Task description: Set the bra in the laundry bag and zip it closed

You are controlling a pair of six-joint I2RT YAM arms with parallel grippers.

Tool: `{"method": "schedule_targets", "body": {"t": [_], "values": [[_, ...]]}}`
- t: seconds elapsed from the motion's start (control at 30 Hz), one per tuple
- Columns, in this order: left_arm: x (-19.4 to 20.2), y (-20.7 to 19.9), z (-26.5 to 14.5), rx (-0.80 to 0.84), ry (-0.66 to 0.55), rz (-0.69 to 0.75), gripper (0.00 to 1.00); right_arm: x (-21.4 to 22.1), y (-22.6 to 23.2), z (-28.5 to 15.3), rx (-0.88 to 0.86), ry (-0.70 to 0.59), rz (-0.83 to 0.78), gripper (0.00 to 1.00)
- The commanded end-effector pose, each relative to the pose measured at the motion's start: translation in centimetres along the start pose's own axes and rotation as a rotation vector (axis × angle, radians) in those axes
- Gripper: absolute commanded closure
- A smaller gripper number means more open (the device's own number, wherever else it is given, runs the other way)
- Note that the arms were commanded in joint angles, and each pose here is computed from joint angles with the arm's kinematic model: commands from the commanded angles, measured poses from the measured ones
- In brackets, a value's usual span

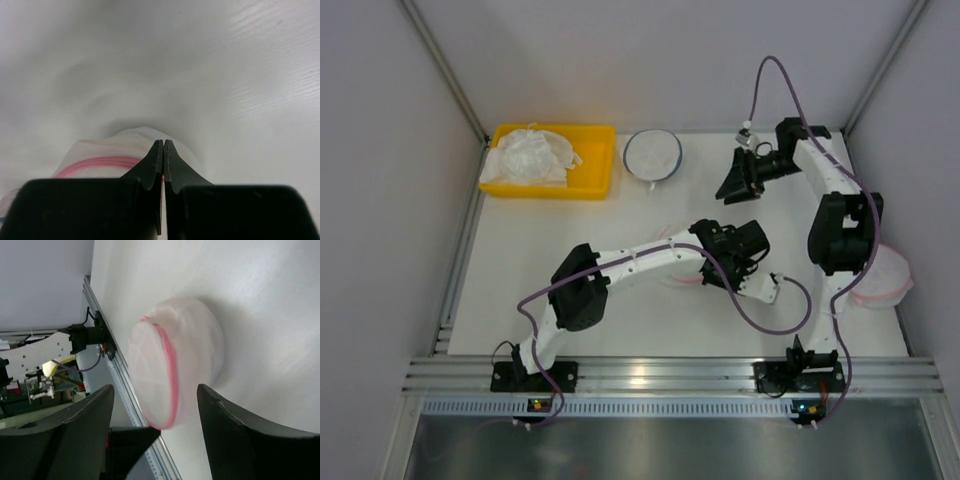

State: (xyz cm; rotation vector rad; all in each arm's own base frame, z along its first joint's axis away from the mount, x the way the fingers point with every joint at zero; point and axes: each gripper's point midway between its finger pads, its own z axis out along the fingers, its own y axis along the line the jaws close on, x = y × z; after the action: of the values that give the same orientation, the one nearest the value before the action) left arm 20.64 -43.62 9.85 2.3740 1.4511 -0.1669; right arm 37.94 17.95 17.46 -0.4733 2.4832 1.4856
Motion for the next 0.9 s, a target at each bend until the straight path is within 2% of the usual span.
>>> {"method": "schedule_targets", "body": {"t": [0.0,0.2,0.37,0.47,0.5,0.6,0.87], "values": [[-1.0,2.1,-2.3,-0.064,-0.059,-0.02,1.0,4.3,-0.5,-2.5,0.0,0.069,0.062,0.33],[-0.8,2.6,-2.7,-0.072,-0.069,-0.027,1.0,9.6,-0.8,1.0,-0.064,0.112,0.159,0.36],[-0.2,2.7,-2.4,-0.074,-0.049,-0.039,1.0,10.6,1.0,2.9,-0.145,0.15,0.163,0.42],[-0.3,2.7,-2.4,-0.072,-0.049,-0.037,1.0,10.1,1.3,3.6,-0.157,0.151,0.153,0.61],[-0.3,2.6,-2.4,-0.071,-0.05,-0.039,1.0,10.0,1.2,3.7,-0.148,0.149,0.15,0.8],[-0.5,2.2,-2.7,-0.059,-0.066,-0.042,1.0,9.2,0.7,3.9,-0.115,0.137,0.149,1.0],[-1.8,-0.1,-3.5,0.035,-0.154,-0.059,1.0,5.8,-0.5,4.4,-0.096,0.095,0.105,1.0]]}}
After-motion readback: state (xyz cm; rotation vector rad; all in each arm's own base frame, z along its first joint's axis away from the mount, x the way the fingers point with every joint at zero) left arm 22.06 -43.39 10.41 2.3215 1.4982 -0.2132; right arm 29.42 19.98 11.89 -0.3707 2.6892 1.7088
